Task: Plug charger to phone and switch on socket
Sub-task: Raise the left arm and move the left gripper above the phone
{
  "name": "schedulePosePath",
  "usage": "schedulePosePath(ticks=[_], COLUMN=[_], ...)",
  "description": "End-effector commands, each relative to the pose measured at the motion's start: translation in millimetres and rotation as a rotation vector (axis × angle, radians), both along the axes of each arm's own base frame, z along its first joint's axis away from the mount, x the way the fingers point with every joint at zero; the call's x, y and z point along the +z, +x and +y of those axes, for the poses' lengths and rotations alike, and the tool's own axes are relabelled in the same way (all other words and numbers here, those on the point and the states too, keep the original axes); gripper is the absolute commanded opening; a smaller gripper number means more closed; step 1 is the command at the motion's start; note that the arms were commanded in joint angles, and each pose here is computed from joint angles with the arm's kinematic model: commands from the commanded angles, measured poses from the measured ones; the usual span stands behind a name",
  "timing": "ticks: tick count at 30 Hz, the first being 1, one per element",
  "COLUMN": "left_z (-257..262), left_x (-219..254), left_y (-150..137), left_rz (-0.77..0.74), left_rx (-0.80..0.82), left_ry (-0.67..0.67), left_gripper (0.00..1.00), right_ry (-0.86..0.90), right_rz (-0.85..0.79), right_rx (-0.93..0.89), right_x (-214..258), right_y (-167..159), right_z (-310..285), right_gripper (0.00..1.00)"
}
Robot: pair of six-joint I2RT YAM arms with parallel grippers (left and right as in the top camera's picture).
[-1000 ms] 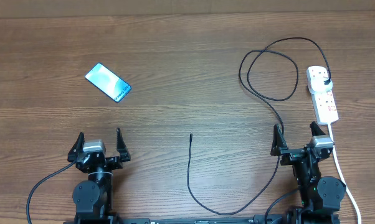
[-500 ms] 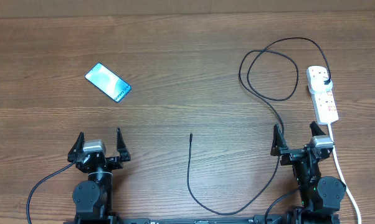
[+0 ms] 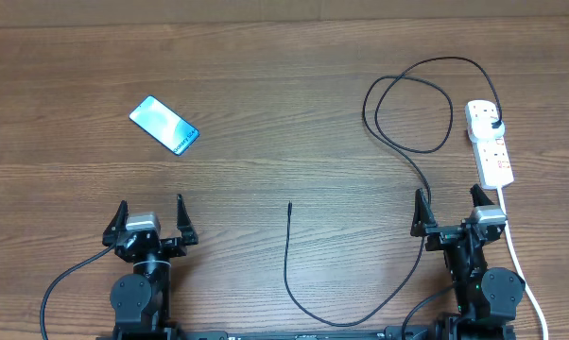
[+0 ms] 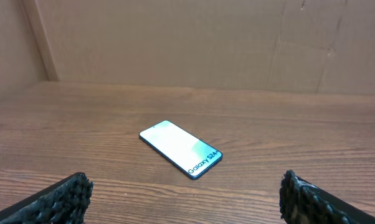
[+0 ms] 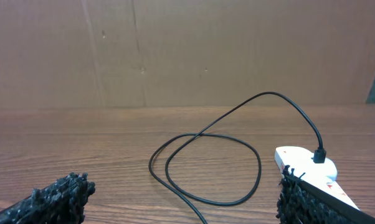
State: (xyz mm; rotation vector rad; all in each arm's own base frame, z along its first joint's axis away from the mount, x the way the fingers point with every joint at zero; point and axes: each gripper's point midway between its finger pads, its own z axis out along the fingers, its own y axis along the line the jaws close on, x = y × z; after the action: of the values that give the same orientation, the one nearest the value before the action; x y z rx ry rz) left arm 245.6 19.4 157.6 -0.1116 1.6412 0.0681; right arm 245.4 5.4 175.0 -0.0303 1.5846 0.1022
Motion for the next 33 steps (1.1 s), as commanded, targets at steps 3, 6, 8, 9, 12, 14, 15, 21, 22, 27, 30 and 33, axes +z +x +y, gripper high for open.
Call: schedulePosePath(ticks=[3, 6, 8, 9, 12, 14, 15, 21, 22, 27, 30, 33], left_z=[3, 3, 1, 1, -2, -4, -4, -6, -6, -5, -1, -1], left_x=[2, 2, 2, 2, 3, 3, 3, 16, 20, 36, 45, 57], left_y=[-1, -1, 0, 0, 0, 0, 0, -1, -1, -6, -10, -11], left_rz=[-0.012, -0.013, -0.015, -0.016, -0.02, -0.019, -0.021, -0.051, -0.057, -0.064, -0.044, -0.041], left_rx=[0.019, 0.017, 0.011, 0.011, -0.006, -0.018, -0.021, -0.03, -0.031, -0.025, -0.002, -0.002], left_ry=[-0.012, -0.018, -0.026, -0.033, -0.037, -0.038, -0.04, -0.064, -0.064, -0.063, -0.06, -0.054], left_gripper=[1.0, 1.0, 1.0, 1.0, 1.0, 1.0, 1.0, 1.0, 1.0, 1.0, 1.0, 1.0], right_ry=[0.002, 0.002, 0.002, 0.002, 0.002, 0.002, 0.002, 0.002, 0.002, 0.002, 0.002, 0.002], right_rz=[-0.007, -0.007, -0.007, -0.007, -0.007, -0.007, -0.007, -0.007, -0.007, -0.007, -0.007, -0.007], right_rx=[0.01, 0.011, 0.01, 0.011, 0.01, 0.01, 0.01, 0.011, 0.01, 0.01, 0.01, 0.011], right_x=[-1, -1, -1, -1, -1, -1, -1, -1, -1, -1, -1, -1], right_y=[0, 0, 0, 0, 0, 0, 0, 0, 0, 0, 0, 0], right_z=[2, 2, 2, 2, 2, 2, 2, 2, 2, 2, 2, 2], right_gripper=[1.0, 1.0, 1.0, 1.0, 1.0, 1.0, 1.0, 1.0, 1.0, 1.0, 1.0, 1.0])
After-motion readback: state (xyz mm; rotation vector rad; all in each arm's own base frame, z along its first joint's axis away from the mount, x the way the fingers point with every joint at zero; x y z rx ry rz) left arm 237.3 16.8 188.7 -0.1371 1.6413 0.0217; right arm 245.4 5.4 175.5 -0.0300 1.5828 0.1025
